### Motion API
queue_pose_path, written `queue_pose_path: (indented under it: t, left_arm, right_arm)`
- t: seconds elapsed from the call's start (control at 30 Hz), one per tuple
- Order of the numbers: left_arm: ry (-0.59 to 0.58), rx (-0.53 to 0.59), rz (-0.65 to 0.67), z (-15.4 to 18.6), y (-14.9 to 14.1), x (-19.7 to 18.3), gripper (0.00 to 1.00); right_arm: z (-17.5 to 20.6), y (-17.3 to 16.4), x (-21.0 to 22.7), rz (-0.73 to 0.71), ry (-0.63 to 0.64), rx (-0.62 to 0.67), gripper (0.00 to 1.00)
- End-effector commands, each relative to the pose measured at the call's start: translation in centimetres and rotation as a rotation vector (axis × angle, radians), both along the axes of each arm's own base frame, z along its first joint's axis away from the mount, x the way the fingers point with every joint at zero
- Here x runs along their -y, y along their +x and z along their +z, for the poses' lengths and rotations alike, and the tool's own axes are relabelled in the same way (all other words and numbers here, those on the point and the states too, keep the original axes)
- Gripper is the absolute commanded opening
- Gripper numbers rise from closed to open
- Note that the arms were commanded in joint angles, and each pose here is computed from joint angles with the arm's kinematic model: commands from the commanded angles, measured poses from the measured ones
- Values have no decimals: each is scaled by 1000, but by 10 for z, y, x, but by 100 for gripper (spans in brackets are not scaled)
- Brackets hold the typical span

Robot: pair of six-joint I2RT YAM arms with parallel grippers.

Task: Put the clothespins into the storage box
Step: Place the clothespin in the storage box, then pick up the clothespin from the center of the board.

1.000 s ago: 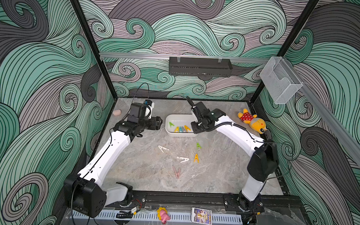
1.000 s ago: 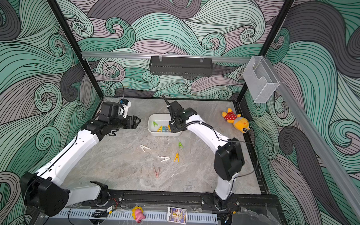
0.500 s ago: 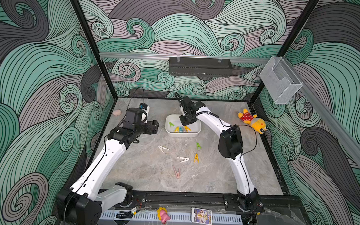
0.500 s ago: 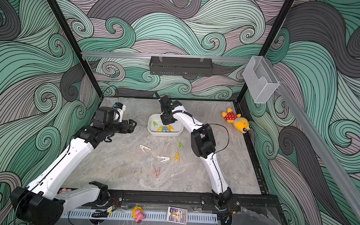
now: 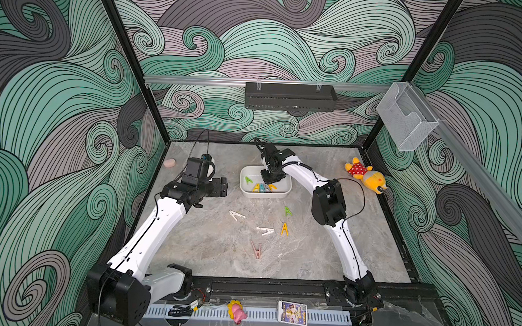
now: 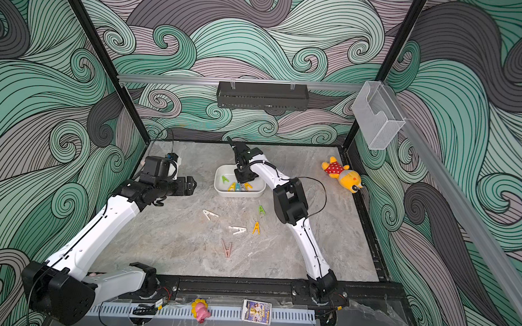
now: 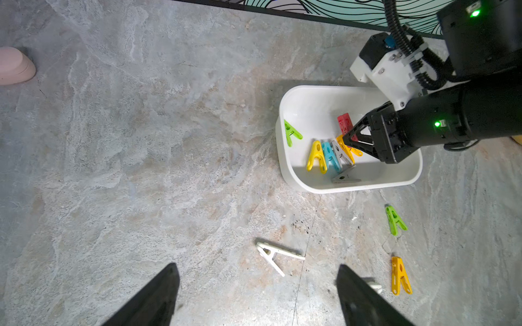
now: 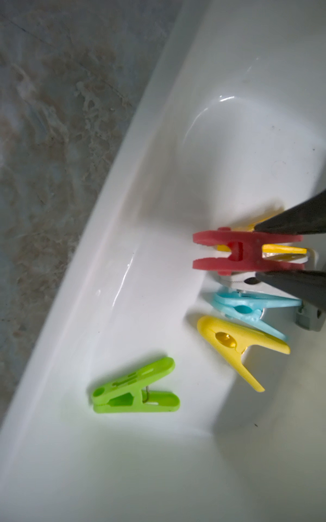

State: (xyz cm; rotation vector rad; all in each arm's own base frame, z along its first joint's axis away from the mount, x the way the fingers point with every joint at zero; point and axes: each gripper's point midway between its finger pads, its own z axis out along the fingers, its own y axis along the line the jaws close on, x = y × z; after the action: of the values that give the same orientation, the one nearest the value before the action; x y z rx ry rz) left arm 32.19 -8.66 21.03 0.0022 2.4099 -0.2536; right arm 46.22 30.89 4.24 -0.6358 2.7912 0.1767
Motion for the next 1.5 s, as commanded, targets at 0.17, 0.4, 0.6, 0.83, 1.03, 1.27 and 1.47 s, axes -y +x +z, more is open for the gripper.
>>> queue_pose_path:
  t: [0.17, 0.4, 0.6, 0.83, 1.03, 1.27, 1.47]
  left_arm:
    - [2, 32, 20, 23, -2, -6, 89]
    - [-6, -32, 27, 14, -6, -6, 95]
    - [-14, -92, 74, 14, -9, -9, 99]
    - [-38, -137, 102, 3, -14, -10, 99]
    - [-91, -175, 152, -8, -15, -8, 98]
    - [-174, -241, 185, -33, -19, 2, 96]
    - [-187, -380, 256, -61, -33, 1, 95]
  right_arm:
    - [-4, -2, -3, -1, 11, -26, 35]
    - [30, 4, -2, 9, 31, 39, 40]
    - [71, -1, -5, 35, 78, 92, 48]
    - [126, -10, -4, 65, 106, 185, 52]
    - [164, -33, -3, 81, 151, 273, 53]
    - [178, -78, 13, 87, 183, 393, 55]
    - [174, -122, 48, 65, 234, 460, 56]
